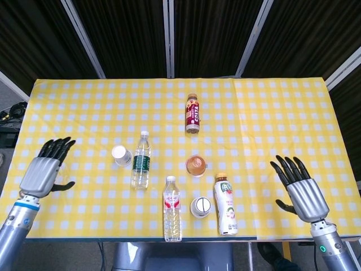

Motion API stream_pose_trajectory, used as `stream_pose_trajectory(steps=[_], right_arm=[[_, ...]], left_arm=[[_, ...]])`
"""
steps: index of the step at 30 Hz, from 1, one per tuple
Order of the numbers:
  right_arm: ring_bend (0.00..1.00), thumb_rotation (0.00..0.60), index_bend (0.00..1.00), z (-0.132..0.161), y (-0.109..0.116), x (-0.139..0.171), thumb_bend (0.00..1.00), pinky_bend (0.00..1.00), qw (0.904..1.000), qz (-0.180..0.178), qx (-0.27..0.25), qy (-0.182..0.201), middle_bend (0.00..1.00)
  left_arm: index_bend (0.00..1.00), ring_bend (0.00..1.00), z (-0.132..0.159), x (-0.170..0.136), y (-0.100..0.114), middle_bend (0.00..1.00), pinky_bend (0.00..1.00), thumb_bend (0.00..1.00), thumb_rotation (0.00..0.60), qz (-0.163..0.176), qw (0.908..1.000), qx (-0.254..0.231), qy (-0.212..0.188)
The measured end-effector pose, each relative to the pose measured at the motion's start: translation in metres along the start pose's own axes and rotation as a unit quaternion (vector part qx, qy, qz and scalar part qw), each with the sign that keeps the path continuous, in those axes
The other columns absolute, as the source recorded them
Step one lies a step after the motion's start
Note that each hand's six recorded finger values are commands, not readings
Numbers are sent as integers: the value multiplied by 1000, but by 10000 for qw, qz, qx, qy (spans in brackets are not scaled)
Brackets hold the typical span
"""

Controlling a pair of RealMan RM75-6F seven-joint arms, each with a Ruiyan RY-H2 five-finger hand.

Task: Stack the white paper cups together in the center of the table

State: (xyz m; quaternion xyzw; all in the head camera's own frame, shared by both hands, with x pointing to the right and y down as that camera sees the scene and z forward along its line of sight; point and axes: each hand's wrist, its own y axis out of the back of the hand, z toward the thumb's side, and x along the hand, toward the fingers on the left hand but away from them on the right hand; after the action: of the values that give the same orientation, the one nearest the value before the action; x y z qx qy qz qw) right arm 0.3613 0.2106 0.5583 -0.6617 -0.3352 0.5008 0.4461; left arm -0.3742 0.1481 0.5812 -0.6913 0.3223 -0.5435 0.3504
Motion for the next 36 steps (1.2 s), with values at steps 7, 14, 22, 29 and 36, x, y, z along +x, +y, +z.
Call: stream_pose_trajectory(steps=[7, 14, 22, 29, 36], right_arm=[[0, 600, 0, -5, -4, -1, 0, 0, 9999, 22, 105, -80, 0], [0, 600, 0, -16, -2, -4, 0, 0, 9998, 49, -89, -157, 0], [0, 600, 0, -18, 1, -3, 0, 0, 9998, 28, -117, -184, 0], [0, 600, 0, -18, 1, -3, 0, 0, 9998, 19, -99, -197, 0], [0, 600, 0, -17, 0, -3, 0, 0, 9997, 21, -79, -212, 0]], left_arm=[[39, 60, 39, 79, -26, 57, 176, 0, 600, -440, 9959, 497, -610], [127, 159, 69, 130, -55, 153, 272, 8, 600, -646, 9909, 779, -884], [220, 267, 87, 150, -76, 245, 384, 52, 600, -758, 9871, 953, -1040], [293, 352, 82, 153, -74, 309, 495, 55, 600, -644, 9870, 1077, -1001], [424, 469, 71, 151, -75, 418, 605, 139, 600, -717, 9872, 1124, -881]])
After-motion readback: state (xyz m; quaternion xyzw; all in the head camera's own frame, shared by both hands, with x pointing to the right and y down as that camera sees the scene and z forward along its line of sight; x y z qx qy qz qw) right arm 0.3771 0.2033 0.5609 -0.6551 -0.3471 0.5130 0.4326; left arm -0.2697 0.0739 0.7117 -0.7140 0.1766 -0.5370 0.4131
